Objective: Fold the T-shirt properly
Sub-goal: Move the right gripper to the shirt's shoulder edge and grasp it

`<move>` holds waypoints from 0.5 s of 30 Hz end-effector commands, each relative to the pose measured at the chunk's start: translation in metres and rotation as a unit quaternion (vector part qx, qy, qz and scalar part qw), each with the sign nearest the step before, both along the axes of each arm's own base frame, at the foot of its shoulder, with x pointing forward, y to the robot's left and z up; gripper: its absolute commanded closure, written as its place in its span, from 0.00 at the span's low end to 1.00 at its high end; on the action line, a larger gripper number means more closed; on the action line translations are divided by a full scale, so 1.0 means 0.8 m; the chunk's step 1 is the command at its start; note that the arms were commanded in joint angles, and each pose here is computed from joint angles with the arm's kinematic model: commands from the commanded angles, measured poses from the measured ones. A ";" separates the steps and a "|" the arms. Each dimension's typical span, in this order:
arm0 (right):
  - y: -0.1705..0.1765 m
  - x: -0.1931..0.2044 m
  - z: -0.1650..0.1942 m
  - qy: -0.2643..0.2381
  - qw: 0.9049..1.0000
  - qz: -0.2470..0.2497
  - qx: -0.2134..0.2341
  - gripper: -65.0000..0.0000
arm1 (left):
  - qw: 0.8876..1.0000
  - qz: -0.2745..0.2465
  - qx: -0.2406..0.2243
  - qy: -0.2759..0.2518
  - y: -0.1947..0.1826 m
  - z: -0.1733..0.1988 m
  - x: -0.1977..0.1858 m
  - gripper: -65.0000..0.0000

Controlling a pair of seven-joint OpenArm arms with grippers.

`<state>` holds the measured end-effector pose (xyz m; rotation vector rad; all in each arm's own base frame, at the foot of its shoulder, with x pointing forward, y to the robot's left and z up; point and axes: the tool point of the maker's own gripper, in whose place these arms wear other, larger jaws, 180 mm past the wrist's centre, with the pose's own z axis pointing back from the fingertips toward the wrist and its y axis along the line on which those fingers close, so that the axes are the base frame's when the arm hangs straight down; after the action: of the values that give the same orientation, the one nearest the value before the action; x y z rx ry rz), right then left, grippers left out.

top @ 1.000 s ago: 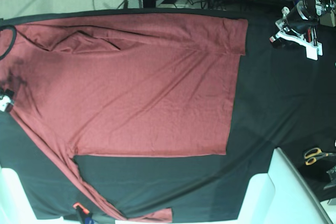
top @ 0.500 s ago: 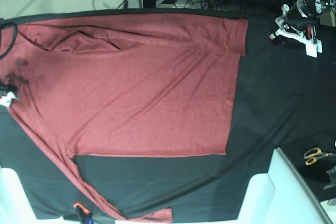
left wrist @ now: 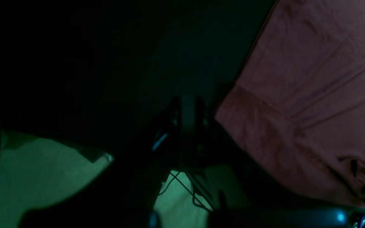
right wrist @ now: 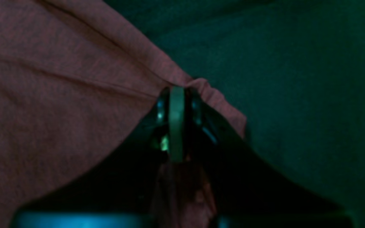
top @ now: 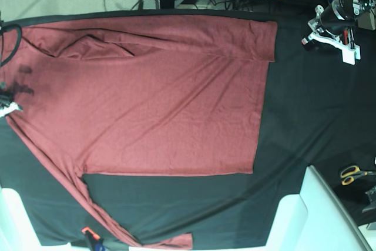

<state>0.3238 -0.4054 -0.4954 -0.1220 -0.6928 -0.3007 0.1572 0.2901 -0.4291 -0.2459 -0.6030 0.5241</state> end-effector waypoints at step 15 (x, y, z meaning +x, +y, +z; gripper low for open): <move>-0.012 -0.005 0.021 -0.010 0.999 0.025 -0.023 1.00 | 1.000 -0.005 0.006 -0.014 0.005 0.010 0.006 1.00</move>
<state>0.3126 -0.3989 -0.4929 -0.1181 -0.6889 -0.2305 0.1575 0.2893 -0.4293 -0.2487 -0.6044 0.5267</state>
